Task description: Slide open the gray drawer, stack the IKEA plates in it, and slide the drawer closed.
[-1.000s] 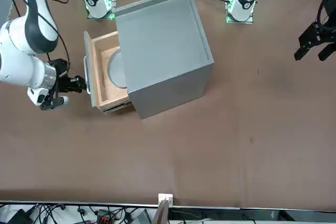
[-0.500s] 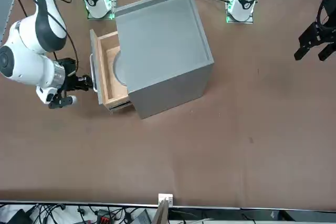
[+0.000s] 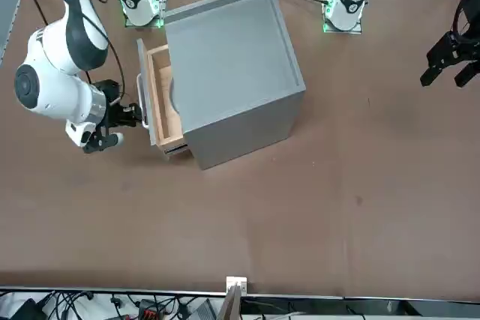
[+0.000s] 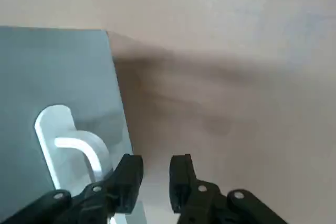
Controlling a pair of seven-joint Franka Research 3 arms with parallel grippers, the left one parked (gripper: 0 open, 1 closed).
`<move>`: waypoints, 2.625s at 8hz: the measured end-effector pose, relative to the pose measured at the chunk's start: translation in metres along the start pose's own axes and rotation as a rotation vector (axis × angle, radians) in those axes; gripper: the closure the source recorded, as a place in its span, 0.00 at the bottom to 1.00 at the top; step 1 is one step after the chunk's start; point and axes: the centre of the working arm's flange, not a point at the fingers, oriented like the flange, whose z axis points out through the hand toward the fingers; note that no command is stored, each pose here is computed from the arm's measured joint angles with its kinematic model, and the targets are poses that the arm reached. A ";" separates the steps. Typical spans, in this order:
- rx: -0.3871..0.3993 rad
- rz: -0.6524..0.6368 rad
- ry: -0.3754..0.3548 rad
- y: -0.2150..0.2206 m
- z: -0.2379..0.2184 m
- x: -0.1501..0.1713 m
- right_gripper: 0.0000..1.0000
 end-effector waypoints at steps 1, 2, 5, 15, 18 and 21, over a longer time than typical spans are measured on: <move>-0.002 0.006 -0.004 -0.007 0.002 0.000 0.67; -0.005 0.016 -0.008 -0.015 0.005 -0.001 0.67; -0.015 0.019 -0.029 -0.028 0.014 -0.006 0.68; 0.001 0.132 -0.067 -0.094 0.033 -0.017 0.70; 0.000 0.170 -0.073 -0.101 0.036 -0.019 0.70; 0.000 0.175 -0.071 -0.101 0.035 -0.019 0.69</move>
